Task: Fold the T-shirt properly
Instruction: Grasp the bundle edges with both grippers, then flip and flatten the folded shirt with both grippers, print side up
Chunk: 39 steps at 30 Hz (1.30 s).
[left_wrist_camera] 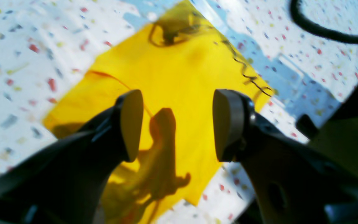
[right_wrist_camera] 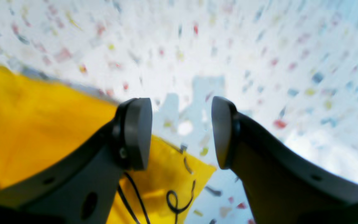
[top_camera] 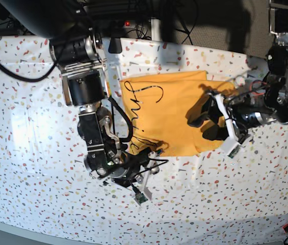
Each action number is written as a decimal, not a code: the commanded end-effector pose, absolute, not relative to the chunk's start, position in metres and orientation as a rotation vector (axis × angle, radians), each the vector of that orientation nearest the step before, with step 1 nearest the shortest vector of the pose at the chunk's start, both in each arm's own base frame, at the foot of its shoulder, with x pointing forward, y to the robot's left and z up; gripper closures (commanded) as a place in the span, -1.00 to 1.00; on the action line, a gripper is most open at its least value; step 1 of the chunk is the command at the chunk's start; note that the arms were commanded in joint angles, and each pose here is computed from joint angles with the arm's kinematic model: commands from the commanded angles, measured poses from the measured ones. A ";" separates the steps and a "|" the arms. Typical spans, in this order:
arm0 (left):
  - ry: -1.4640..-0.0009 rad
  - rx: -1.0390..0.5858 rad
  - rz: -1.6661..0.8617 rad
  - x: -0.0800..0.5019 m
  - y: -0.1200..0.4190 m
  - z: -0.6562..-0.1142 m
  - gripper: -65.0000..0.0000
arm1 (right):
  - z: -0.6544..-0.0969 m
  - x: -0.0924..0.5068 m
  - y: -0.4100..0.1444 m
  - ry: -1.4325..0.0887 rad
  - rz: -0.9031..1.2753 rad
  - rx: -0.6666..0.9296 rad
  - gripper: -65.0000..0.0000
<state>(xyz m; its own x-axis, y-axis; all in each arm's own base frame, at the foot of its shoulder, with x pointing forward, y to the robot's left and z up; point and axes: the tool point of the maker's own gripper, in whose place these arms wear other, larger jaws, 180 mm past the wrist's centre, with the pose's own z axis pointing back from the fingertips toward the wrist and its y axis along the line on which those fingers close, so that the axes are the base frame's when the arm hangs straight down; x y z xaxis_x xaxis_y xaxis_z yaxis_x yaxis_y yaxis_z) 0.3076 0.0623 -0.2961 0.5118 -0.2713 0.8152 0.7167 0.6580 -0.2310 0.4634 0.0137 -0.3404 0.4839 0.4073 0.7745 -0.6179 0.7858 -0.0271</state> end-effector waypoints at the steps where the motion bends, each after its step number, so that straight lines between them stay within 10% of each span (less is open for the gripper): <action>1: -0.867 -0.622 -0.647 0.306 0.060 -0.287 -0.06 | -0.322 0.477 0.016 -0.917 0.627 0.280 0.05; 39: -0.753 -0.226 -0.473 0.346 0.111 -0.402 -0.06 | -0.394 0.401 -0.041 -0.435 0.593 0.410 0.05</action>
